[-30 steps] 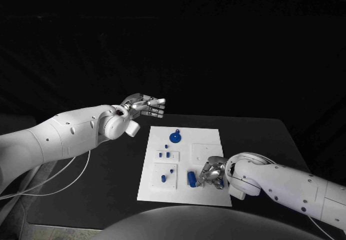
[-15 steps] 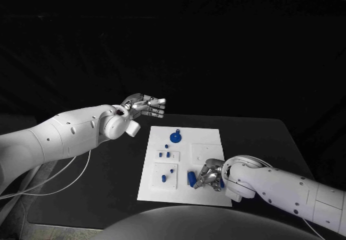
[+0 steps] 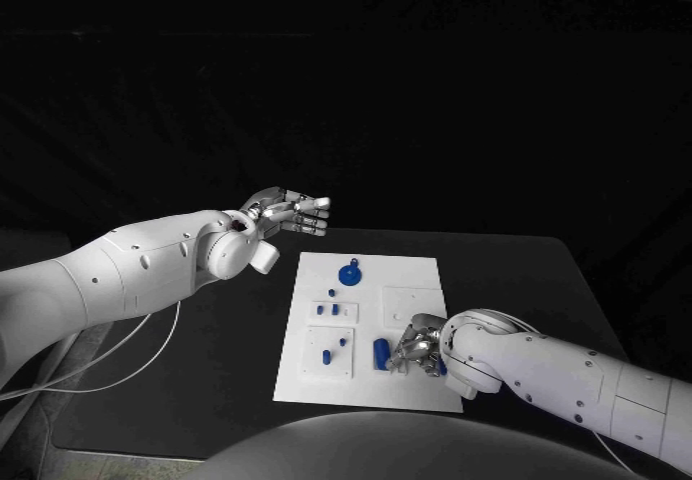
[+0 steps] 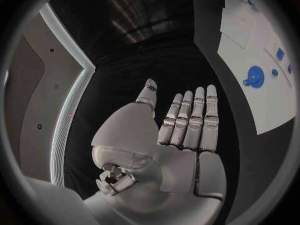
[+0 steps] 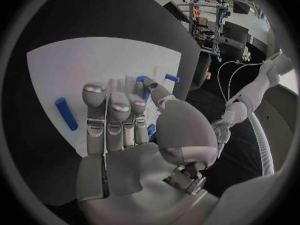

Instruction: Assemble the parts on the task board

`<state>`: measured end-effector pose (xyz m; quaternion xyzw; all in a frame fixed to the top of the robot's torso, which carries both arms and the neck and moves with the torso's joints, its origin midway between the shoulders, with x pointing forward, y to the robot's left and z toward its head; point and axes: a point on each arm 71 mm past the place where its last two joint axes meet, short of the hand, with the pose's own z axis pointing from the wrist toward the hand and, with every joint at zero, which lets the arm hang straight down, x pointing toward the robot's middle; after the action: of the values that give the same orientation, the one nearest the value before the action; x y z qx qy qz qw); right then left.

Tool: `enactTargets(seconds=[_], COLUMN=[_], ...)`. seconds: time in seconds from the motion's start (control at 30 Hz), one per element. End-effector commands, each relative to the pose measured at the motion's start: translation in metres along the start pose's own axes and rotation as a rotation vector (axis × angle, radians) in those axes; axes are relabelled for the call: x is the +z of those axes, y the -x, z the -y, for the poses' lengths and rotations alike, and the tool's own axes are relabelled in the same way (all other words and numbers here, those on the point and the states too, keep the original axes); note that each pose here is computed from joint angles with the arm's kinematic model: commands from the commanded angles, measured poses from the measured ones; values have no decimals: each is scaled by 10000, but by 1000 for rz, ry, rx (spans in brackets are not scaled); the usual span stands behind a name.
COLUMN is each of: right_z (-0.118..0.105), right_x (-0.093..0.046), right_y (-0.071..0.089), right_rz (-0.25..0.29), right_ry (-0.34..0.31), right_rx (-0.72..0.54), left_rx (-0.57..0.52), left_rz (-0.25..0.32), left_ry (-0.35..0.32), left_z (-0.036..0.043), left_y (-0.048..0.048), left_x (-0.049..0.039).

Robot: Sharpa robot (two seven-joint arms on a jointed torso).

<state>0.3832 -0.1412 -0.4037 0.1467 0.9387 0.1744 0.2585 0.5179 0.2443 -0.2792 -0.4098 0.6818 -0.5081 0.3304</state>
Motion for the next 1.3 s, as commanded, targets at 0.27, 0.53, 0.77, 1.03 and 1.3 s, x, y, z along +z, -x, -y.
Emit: enactTargets(seconds=[0.27,0.53,0.77,1.03,1.3], right_z=[-23,-32,-51,-68,-33], right_x=[53,56,72,104,108], right_y=[-4,-60,-108,-169,-164], right_rz=[11,-61,-103,-103,-98], right_ry=[-16,-23,-19,-17,-24], right_rx=[12,-12,-26,-29,-26], left_rx=[-1,-2,6,3,4], left_rz=[-4,-4,-7,-26,-23], left_ry=[-21,-20,-21,-18,-15], left_z=[23,22,23,28,26], left_y=[-21,-26,-30,-79,-69], left_x=[13,17,19,16,8])
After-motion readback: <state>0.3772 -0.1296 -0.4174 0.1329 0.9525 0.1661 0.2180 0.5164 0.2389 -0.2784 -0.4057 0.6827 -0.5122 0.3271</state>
